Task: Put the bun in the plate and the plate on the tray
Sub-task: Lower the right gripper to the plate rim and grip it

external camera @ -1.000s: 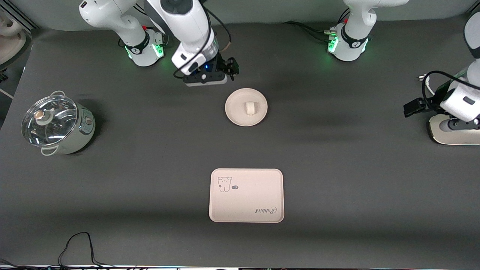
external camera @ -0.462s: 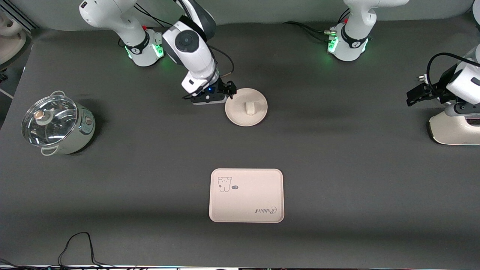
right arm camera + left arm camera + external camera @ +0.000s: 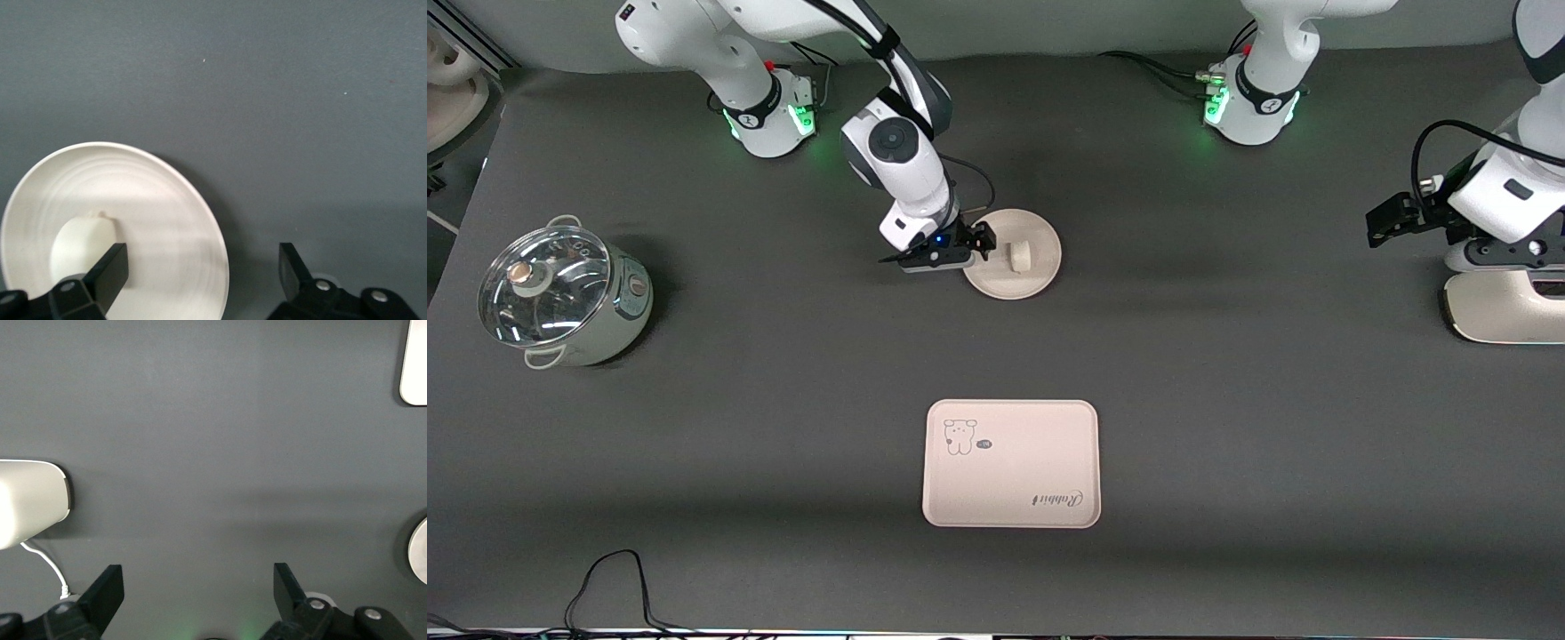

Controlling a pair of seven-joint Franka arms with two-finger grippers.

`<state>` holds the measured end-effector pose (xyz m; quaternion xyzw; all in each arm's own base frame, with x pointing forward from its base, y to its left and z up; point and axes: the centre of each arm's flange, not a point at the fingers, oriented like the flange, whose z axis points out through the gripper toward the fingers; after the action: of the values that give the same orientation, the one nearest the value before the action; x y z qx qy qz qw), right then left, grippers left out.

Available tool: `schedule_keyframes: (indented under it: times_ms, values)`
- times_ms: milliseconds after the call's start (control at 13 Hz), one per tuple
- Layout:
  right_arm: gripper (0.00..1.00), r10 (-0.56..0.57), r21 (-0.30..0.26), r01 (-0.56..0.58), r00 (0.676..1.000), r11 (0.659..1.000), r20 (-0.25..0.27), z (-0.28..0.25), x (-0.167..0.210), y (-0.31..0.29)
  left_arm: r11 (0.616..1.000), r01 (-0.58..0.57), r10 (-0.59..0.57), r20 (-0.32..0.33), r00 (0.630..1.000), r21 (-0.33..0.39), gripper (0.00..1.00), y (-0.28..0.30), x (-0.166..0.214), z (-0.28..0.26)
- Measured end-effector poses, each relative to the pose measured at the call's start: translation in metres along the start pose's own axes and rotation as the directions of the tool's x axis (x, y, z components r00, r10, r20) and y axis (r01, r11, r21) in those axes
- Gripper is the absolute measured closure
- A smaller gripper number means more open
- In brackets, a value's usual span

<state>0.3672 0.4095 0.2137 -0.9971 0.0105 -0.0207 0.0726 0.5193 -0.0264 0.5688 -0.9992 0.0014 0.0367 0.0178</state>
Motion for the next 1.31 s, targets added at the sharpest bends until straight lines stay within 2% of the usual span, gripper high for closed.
schedule_keyframes:
  times_ms: [308,538,923,1000,1077,1231,1308]
  values:
    - [0.0,0.004,-0.014,-0.004,1.0,1.0,0.005,0.023,-0.003,0.007,1.0,0.014,-0.014,-0.004,1.0,-0.002,0.0,-0.008,0.001,-0.002]
    - [0.0,0.005,-0.004,-0.005,1.0,1.0,-0.013,0.029,-0.007,0.015,0.999,0.047,-0.047,-0.01,0.999,-0.023,0.0,-0.024,0.001,-0.005]
    - [0.0,0.043,0.012,-0.043,0.999,0.999,0.0,0.032,-0.014,0.015,0.999,0.034,-0.034,-0.021,0.999,-0.032,0.0,-0.025,0.001,-0.01]
    - [0.05,0.044,0.017,-0.045,0.999,0.999,0.004,0.032,-0.017,0.012,0.999,0.031,-0.032,-0.026,0.999,-0.032,0.0,-0.024,0.001,-0.013]
    - [0.06,0.044,0.019,-0.044,0.999,0.999,0.006,0.032,-0.018,0.011,0.999,0.027,-0.028,-0.031,0.999,-0.031,0.0,-0.023,0.001,-0.015]
    - [0.22,0.044,0.019,-0.044,0.999,0.999,0.006,0.032,-0.018,0.01,0.999,0.024,-0.025,-0.038,0.999,-0.031,0.0,-0.022,0.002,-0.019]
    - [0.37,0.044,0.02,-0.044,0.999,0.999,0.006,0.032,-0.018,0.01,0.999,0.024,-0.025,-0.038,0.999,-0.031,0.0,-0.022,0.002,-0.019]
